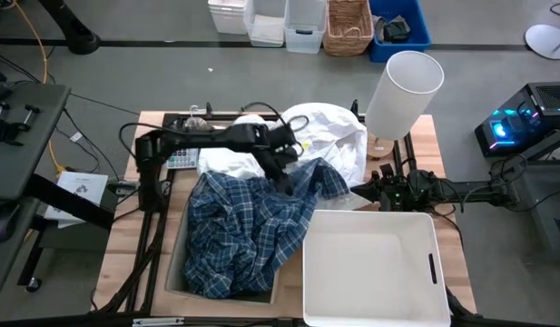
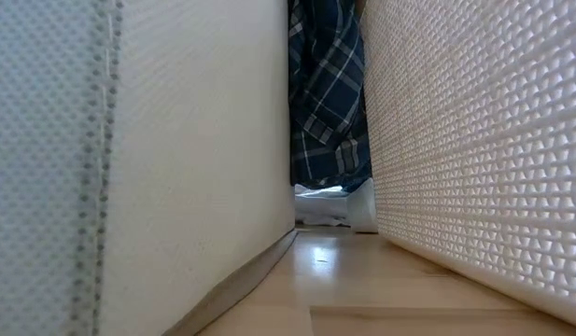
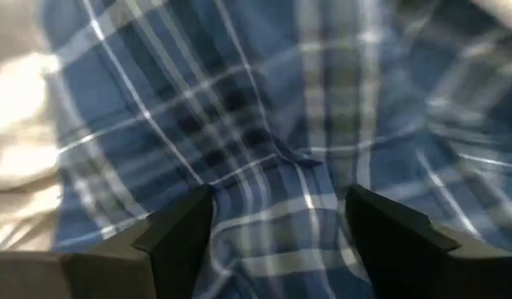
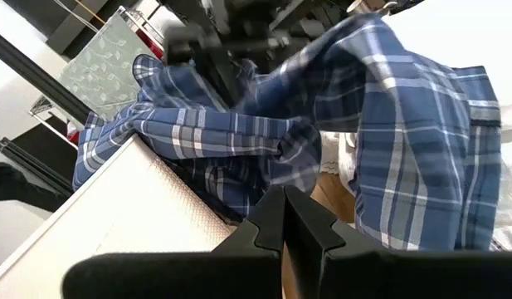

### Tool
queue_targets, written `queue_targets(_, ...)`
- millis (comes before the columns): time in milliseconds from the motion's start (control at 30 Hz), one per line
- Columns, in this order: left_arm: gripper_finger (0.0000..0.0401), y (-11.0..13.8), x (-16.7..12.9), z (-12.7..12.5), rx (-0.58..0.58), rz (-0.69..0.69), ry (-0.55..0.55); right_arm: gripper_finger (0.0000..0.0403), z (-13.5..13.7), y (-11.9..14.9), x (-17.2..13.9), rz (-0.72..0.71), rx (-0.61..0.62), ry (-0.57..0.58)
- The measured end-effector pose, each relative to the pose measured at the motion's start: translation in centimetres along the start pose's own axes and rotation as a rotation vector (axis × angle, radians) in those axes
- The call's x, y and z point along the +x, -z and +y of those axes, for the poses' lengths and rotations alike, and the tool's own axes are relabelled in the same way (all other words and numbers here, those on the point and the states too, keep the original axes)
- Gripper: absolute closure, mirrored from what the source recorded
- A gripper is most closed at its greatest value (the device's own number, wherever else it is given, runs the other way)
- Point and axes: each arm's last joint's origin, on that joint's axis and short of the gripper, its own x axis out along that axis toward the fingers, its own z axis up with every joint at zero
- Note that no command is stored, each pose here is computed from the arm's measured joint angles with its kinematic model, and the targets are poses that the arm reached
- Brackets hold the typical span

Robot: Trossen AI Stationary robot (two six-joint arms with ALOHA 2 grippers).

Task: Sort clothes

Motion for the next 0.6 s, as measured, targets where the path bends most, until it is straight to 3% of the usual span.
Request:
queue_targets(133, 0.0183, 0.2, 2.0, -0.5, 0.063, 0.016, -0.023, 0.0402, 0.0, 0.0, 0.0, 0.000, 0.000, 0.000)
queue_targets(267, 0.0344, 0.5, 3.1, -1.9, 0.153, 0.011, -0.022, 0.0402, 0.0, 0.0, 0.0, 0.000, 0.000, 0.000)
queue_targets(333, 0.0381, 0.3, 2.6, -2.8, 0.174, -0.040, 0.013, 0.0402, 0.0, 0.0, 0.0, 0.000, 0.000, 0.000)
queue_targets(433, 0.0395, -0.4, -0.7, -5.5, 0.255, -0.178, 0.079, 0.0402, 0.0, 0.0, 0.0, 0.000, 0.000, 0.001)
queue_targets(600, 0.0399, -0.2, -10.9, -11.0, 0.513, -0.480, 0.164, 0.0402, 0.0, 0.0, 0.0, 0.000, 0.000, 0.001)
